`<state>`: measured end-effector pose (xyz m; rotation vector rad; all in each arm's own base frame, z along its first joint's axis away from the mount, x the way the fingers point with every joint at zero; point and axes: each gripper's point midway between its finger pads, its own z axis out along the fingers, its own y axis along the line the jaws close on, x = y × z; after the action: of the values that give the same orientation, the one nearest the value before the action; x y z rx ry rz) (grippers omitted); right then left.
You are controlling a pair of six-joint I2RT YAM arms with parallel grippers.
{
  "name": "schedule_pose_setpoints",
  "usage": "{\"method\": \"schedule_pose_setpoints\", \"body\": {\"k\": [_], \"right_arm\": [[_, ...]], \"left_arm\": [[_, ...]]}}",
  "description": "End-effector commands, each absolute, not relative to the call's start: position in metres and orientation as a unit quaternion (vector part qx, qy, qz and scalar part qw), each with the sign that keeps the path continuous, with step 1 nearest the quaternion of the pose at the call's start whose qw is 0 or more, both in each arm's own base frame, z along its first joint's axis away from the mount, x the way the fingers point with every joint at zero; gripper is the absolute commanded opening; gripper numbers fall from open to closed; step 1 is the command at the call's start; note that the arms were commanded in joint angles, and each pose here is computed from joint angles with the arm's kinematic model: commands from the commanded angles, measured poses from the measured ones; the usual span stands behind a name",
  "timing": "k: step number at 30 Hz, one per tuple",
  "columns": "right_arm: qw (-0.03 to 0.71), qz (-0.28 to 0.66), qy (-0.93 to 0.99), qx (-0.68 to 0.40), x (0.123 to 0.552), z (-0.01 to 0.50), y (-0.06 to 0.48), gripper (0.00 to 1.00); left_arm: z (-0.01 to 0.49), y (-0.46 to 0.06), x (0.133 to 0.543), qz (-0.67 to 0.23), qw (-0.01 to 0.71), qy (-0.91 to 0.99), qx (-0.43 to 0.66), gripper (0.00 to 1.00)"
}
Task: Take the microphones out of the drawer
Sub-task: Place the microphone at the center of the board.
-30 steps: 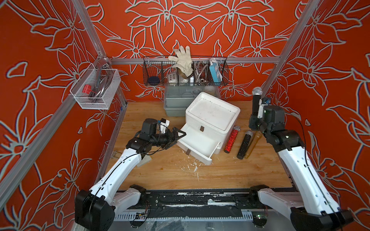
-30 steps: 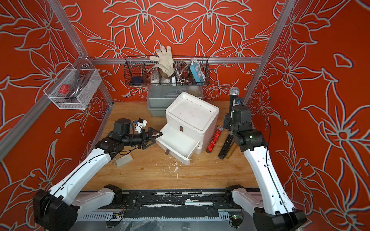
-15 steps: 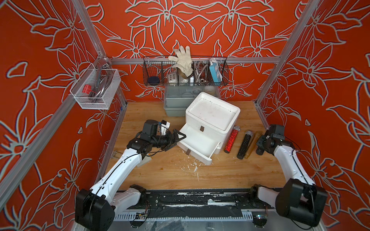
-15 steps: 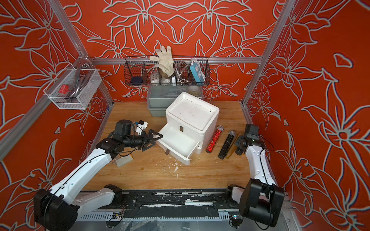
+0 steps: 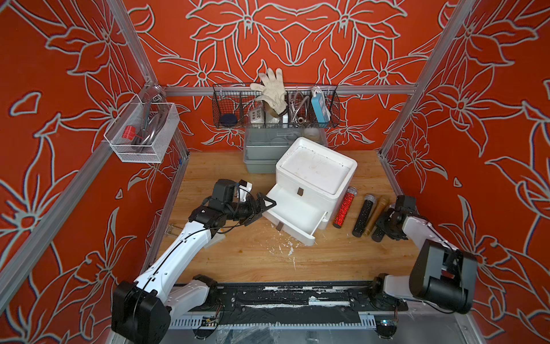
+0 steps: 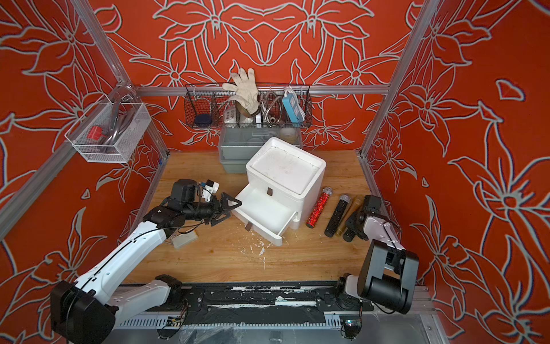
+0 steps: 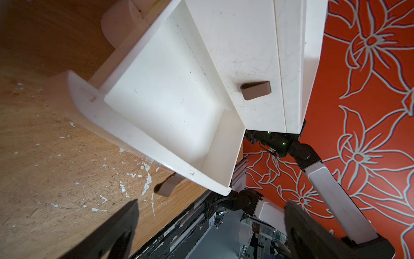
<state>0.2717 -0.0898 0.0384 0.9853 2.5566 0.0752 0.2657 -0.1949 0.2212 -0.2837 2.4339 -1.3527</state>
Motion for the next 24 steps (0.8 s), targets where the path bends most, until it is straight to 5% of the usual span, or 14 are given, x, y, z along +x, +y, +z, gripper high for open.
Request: {"method": "schedule_pose_setpoints", "body": {"k": [1, 10, 20, 24], "right_arm": [[0.188, 0.059, 0.909, 0.367, 0.272, 0.03, -0.081, 0.04], [0.207, 0.043, 0.902, 0.376, 0.265, 0.039, -0.085, 0.5], [0.226, 0.05, 0.899, 0.371, 0.269, 0.054, -0.084, 0.73], [0.243, 0.052, 0.896, 0.368, 0.273, 0.069, -0.085, 1.0]], "left_arm": [[0.222, -0.194, 0.266, -0.474, 0.18, 0.856, -0.099, 1.0], [0.219, -0.193, 0.267, -0.473, 0.181, 0.856, -0.106, 1.0], [0.214, -0.19, 0.265, -0.467, 0.177, 0.859, -0.115, 1.0], [0.211, -0.189, 0.264, -0.465, 0.177, 0.859, -0.121, 1.0]]}}
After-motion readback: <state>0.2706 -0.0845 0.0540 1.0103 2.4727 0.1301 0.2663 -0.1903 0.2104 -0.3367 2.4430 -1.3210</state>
